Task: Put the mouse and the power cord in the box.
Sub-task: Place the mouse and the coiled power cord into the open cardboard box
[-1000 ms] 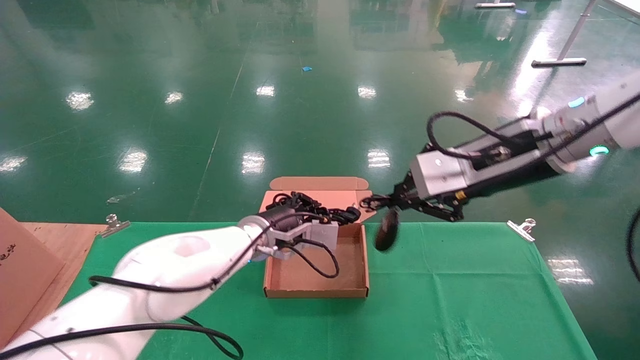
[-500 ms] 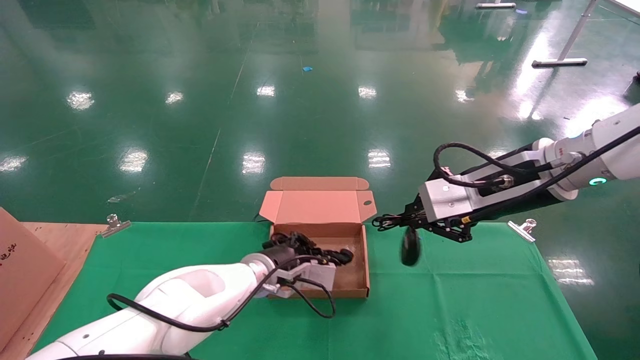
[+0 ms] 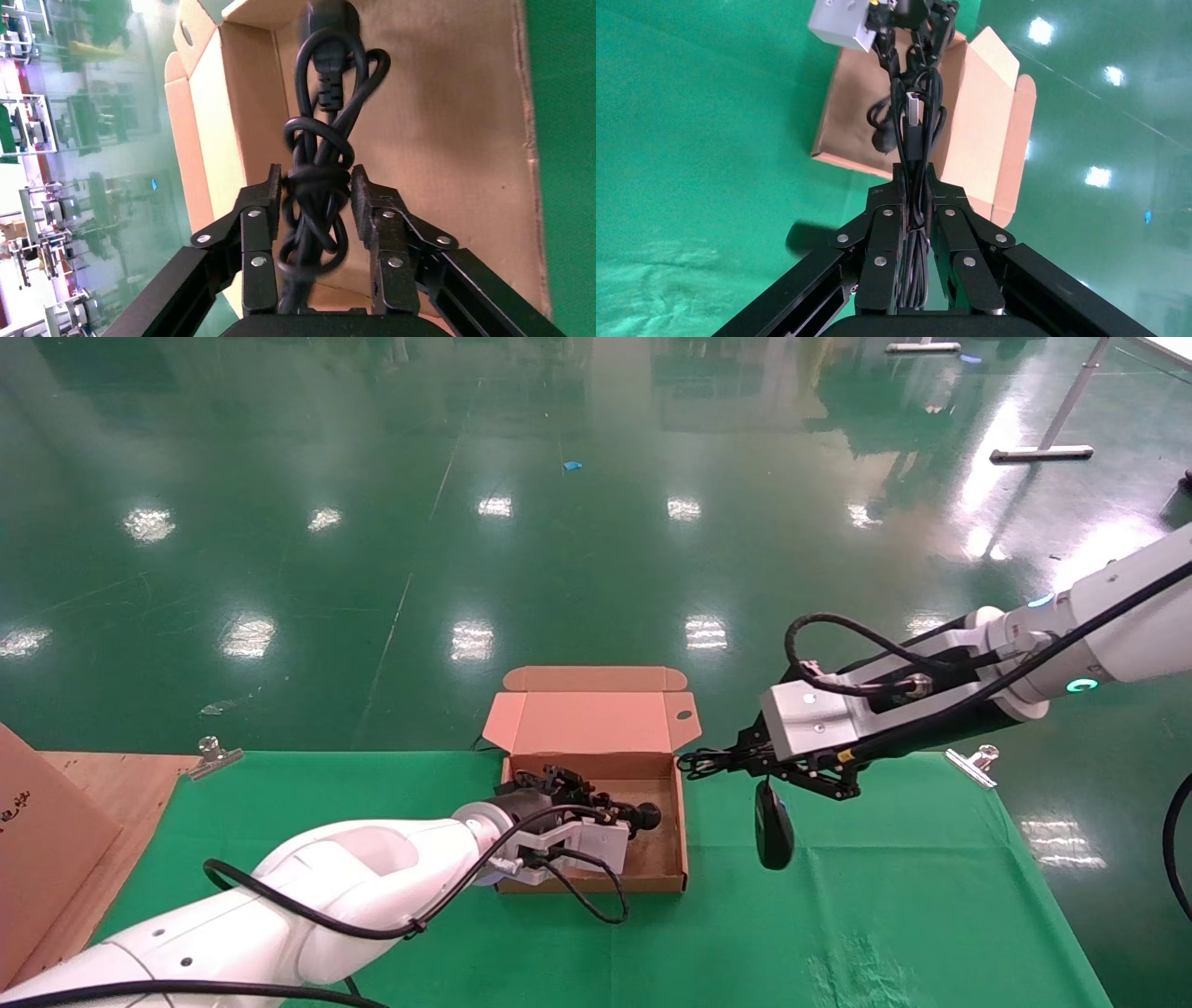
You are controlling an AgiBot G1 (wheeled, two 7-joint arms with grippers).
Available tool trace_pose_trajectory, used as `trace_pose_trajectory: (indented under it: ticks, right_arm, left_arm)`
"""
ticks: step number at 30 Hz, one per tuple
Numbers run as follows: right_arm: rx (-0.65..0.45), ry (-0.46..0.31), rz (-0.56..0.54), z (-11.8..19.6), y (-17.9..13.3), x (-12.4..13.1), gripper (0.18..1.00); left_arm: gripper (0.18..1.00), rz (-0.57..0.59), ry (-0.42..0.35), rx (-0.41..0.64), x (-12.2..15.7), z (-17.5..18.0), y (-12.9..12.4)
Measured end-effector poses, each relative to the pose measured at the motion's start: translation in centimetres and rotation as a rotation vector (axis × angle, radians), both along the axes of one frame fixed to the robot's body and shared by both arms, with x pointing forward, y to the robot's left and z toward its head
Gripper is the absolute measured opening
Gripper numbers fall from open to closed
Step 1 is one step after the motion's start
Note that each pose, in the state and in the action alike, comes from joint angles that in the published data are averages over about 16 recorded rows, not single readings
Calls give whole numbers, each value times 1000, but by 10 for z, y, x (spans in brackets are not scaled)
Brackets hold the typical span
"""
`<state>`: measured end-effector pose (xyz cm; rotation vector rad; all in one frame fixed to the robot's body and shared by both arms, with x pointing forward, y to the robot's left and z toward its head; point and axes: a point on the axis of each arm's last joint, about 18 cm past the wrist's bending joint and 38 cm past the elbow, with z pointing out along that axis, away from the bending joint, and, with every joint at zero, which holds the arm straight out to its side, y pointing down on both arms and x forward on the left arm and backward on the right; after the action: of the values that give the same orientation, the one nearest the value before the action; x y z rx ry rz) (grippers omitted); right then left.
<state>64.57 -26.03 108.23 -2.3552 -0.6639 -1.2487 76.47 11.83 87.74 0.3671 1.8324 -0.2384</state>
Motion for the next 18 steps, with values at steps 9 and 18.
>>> trace_pose_trajectory:
  ticks: [9, 18]
  right_arm:
    - [-12, -14, 30, 8, 37, 6, 221]
    - [-43, -23, 61, 1, 96, 21, 221]
  left_arm:
    - [512, 0, 37, -108, -8, 27, 23]
    - [693, -22, 81, -262, -52, 71, 105]
